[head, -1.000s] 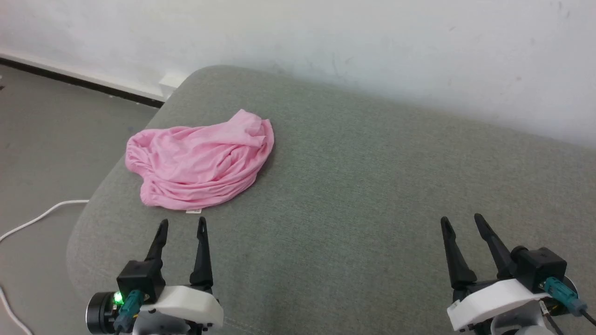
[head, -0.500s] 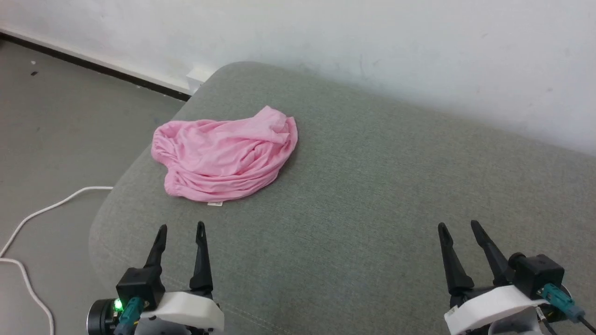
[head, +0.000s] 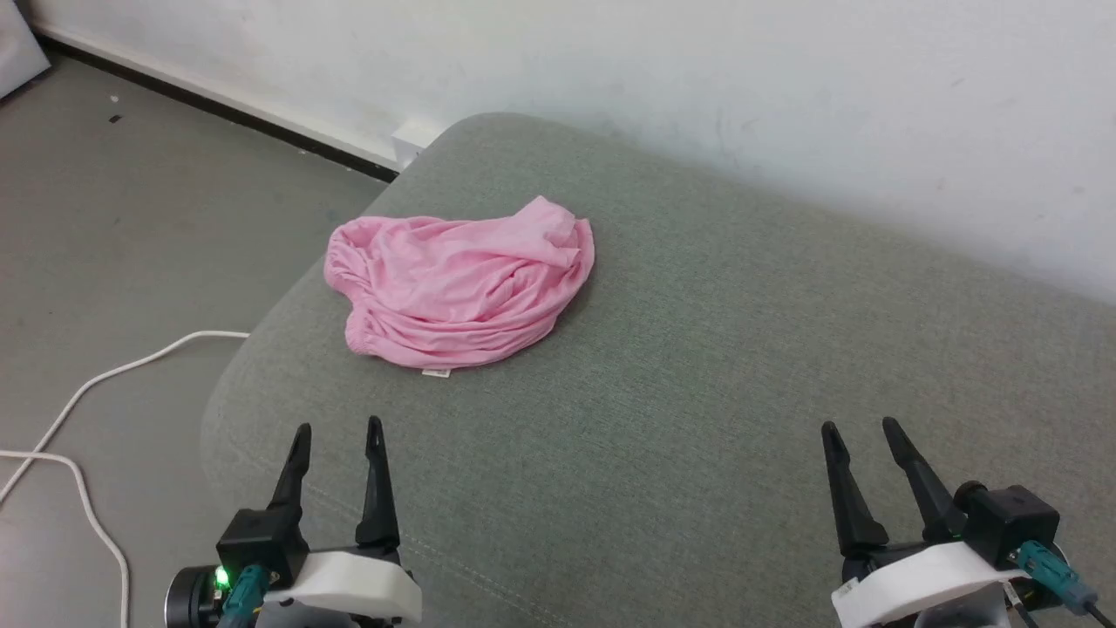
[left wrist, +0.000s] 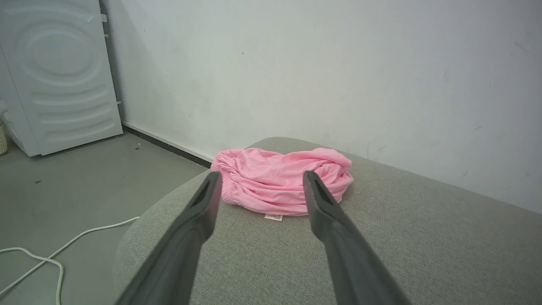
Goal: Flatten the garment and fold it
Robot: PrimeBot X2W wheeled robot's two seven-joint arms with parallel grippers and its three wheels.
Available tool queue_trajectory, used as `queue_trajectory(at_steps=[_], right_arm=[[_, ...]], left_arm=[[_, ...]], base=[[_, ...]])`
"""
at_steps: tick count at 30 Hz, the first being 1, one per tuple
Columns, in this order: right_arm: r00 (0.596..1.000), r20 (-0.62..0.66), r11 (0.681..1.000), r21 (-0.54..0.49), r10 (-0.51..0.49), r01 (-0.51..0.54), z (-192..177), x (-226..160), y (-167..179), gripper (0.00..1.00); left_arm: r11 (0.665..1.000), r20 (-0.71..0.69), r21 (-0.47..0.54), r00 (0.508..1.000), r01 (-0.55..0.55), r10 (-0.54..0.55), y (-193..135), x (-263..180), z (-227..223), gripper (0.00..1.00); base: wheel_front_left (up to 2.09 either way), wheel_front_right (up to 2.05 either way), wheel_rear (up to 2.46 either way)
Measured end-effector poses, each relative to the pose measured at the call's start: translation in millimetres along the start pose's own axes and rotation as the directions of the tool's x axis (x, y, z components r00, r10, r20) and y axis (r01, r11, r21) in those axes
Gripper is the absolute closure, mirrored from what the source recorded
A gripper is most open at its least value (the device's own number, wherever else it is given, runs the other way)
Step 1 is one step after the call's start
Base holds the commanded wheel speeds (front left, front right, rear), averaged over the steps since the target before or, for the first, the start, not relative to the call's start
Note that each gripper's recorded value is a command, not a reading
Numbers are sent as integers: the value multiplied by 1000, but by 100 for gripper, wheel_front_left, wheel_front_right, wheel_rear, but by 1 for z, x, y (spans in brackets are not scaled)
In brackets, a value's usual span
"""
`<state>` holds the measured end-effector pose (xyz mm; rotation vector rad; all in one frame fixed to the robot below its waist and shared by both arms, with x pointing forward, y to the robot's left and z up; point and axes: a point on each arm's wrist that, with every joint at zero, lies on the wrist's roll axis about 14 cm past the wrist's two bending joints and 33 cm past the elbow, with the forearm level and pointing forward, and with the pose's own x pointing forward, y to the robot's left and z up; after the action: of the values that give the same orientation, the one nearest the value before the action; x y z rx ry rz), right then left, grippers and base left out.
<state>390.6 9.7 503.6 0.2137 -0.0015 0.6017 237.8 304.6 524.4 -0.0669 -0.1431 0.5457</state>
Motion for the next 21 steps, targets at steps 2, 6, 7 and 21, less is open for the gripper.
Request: queue_trajectory(at_steps=[2, 6, 7, 21], right_arm=[[1000, -1, 1000, 1, 7, -7, -1, 1, 2, 0], [1000, -1, 1000, 10, 18, -18, -3, 4, 6, 0], [1000, -2, 1000, 12, 21, -21, -3, 4, 7, 0], [999, -4, 999, 25, 34, -34, -6, 6, 12, 0]], left_arm=[[1000, 0, 0, 1000, -10, 10, 2, -1, 0, 0], [1000, 5, -4, 1000, -25, 25, 6, -4, 0, 0], [1000, 6, -4, 1000, -29, 29, 7, -5, 0, 0], [999, 3, -11, 999, -52, 52, 14, -12, -3, 0]], base=[[0, 0, 0], [0, 0, 0], [0, 0, 0], [0, 0, 0]])
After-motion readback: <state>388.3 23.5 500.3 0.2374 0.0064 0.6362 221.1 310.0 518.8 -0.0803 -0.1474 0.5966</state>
